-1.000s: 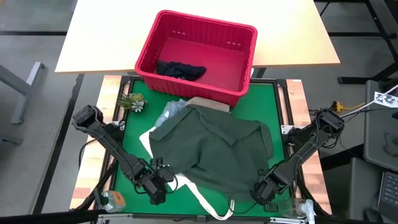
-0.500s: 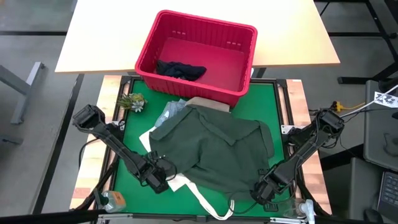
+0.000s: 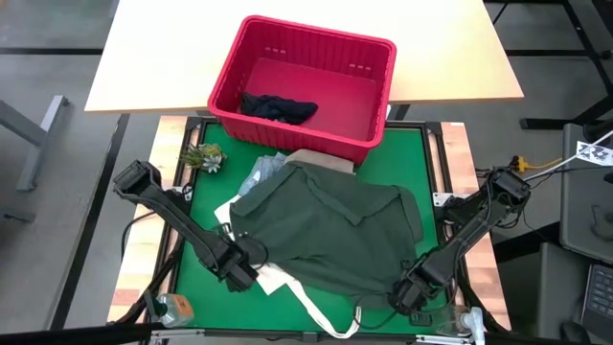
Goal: Fold Laundry from Bin
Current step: Fold the green shirt
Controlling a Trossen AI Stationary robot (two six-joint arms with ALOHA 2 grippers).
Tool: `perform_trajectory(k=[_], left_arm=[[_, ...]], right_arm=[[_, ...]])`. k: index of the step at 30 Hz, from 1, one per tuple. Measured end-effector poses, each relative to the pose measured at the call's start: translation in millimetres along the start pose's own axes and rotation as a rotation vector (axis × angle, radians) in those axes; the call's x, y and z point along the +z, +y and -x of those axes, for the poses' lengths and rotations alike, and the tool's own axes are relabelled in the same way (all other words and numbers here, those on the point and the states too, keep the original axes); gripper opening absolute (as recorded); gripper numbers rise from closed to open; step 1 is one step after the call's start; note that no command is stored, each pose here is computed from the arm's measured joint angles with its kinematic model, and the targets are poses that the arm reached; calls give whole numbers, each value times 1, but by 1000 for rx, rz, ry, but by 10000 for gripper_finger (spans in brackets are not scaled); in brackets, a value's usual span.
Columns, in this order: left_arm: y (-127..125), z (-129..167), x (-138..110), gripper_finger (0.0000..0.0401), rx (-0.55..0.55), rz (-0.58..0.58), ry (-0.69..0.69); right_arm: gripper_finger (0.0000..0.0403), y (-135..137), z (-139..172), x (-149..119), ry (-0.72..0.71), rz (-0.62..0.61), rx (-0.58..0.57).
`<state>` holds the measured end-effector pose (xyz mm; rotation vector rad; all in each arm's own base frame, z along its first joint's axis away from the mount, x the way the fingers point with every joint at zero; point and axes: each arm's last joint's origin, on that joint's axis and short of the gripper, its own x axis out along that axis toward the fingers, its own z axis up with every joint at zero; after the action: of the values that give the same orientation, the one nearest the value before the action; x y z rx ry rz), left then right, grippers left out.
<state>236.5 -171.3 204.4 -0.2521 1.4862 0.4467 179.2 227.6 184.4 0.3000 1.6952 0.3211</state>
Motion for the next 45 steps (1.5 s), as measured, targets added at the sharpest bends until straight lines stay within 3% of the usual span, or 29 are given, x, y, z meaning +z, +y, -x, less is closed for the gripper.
perform_trajectory(k=[6, 12, 20, 25, 31, 37, 45], left_arm=[[13, 38, -2, 2, 159, -24, 84], [21, 46, -3, 3, 231, -43, 124], [22, 44, 10, 23, 272, -71, -64], [25, 42, 19, 65, 265, -36, -85], [33, 41, 37, 122, 319, 12, -219], [31, 38, 52, 139, 240, 83, -279], [-5, 43, 53, 132, -76, 6, -357]], right_arm=[[21, 2, -3, -14, 104, 6, -21], [21, 5, -6, -31, 208, -6, -51], [21, 3, -6, -32, 207, -41, -79], [21, 4, -7, -32, 198, -35, -81], [21, 3, -7, -32, 182, -30, -92], [21, 3, -7, -31, 173, -29, -95], [21, 3, -7, -31, 158, -41, -108]])
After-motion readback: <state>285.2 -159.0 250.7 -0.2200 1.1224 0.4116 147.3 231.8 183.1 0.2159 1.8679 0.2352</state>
